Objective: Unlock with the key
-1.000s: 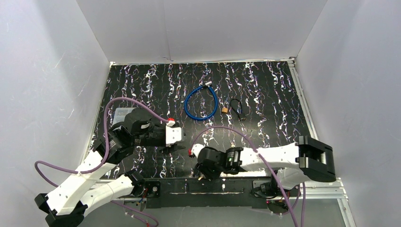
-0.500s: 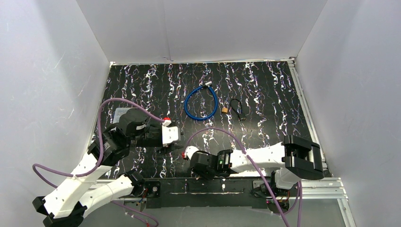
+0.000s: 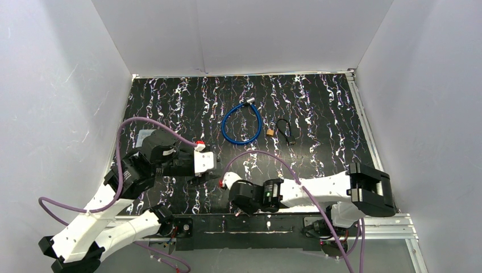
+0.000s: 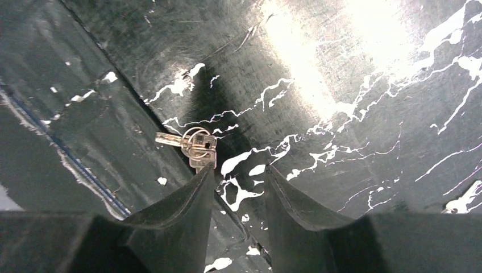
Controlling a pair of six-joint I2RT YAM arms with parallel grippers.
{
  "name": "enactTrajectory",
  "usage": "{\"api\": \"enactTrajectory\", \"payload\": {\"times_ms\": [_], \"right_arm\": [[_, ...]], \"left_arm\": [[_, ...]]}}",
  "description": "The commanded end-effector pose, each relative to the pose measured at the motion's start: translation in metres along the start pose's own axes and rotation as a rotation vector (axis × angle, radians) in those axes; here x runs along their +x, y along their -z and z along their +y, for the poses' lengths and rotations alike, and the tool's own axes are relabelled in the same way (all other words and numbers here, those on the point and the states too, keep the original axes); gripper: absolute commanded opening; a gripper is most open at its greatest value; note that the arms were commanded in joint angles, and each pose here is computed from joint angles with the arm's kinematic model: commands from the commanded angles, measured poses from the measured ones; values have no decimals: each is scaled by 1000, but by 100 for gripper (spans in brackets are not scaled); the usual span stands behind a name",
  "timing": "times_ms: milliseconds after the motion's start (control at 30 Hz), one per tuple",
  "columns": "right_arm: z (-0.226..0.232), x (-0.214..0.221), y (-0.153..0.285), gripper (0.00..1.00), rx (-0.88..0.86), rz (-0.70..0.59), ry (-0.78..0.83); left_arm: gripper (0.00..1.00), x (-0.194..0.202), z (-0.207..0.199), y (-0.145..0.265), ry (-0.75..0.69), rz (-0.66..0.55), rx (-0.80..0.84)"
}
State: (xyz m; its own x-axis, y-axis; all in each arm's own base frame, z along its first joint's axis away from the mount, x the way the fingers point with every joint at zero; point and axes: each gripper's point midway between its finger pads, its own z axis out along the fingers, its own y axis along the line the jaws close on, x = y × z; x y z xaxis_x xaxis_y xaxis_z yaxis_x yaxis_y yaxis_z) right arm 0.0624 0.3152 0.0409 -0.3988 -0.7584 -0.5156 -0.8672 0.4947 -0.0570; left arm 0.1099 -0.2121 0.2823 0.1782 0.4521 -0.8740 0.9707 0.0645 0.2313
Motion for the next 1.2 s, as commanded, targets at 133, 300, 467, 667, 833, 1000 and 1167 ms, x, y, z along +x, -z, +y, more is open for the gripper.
{"api": "enactTrajectory", "payload": {"times_ms": [133, 300, 467, 667, 833, 1000, 1167], "right_arm": [[26, -24, 19, 45, -109, -92, 27], [30, -19, 7, 44, -103, -72, 44], [31, -21, -1, 43, -96, -76, 52], [34, -22, -10, 42, -93, -70, 68], [35, -21, -14, 40, -91, -67, 69], [33, -21, -17, 37, -78, -70, 67], [32, -23, -19, 30, -69, -80, 64]], "left_arm": [[46, -13, 0, 13, -12, -10, -12], [46, -13, -1, 16, 6, -5, -19], [46, -14, -2, 20, -2, -3, -18], [46, -15, -2, 19, -8, -8, -14], [46, -15, -2, 18, -11, -5, -12], [46, -14, -2, 17, -7, -3, -9], [46, -14, -2, 17, -5, -2, -7]]}}
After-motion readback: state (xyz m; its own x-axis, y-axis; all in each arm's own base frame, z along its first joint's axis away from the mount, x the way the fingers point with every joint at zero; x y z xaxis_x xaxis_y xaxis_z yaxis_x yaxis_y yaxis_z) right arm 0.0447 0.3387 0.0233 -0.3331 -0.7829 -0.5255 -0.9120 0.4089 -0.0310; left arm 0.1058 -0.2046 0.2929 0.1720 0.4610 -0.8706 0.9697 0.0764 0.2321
